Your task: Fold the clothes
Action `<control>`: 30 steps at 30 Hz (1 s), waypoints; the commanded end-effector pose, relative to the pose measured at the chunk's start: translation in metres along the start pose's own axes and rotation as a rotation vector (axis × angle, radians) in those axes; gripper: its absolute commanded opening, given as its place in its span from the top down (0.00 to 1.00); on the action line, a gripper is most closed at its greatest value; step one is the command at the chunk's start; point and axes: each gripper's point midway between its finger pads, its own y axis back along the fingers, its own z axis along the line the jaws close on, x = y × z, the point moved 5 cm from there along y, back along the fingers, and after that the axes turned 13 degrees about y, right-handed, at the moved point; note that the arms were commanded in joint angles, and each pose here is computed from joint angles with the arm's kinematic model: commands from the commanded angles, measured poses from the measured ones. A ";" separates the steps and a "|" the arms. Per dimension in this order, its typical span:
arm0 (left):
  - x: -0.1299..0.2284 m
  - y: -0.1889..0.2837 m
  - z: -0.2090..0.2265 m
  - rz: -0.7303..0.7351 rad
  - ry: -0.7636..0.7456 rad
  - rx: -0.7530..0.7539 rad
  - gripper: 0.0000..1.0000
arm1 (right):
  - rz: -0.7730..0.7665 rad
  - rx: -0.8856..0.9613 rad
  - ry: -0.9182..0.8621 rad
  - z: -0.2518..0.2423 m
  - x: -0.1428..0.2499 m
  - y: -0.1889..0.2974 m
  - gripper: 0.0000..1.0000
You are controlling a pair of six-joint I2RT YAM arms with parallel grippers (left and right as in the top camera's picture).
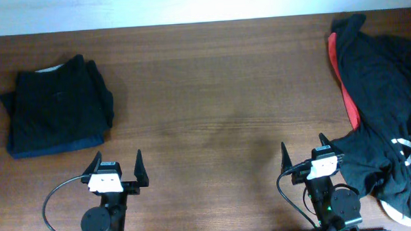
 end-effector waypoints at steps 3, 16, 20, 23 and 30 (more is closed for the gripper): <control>0.001 0.000 0.001 -0.002 0.002 -0.006 0.01 | 0.010 0.002 0.006 0.000 0.003 0.000 0.01; -0.043 0.006 -0.016 0.103 0.057 0.010 0.01 | 0.096 0.072 -0.119 -0.021 -0.026 0.002 0.01; -0.072 -0.010 -0.024 0.252 0.060 -0.033 0.01 | 0.251 0.031 -0.106 -0.030 -0.055 -0.017 0.01; -0.090 -0.023 -0.028 0.380 0.062 -0.071 0.01 | 0.431 -0.017 -0.090 -0.037 -0.077 -0.041 0.01; -0.105 -0.038 -0.032 0.562 0.065 -0.125 0.01 | 0.826 -0.018 -0.092 -0.049 -0.074 -0.093 0.01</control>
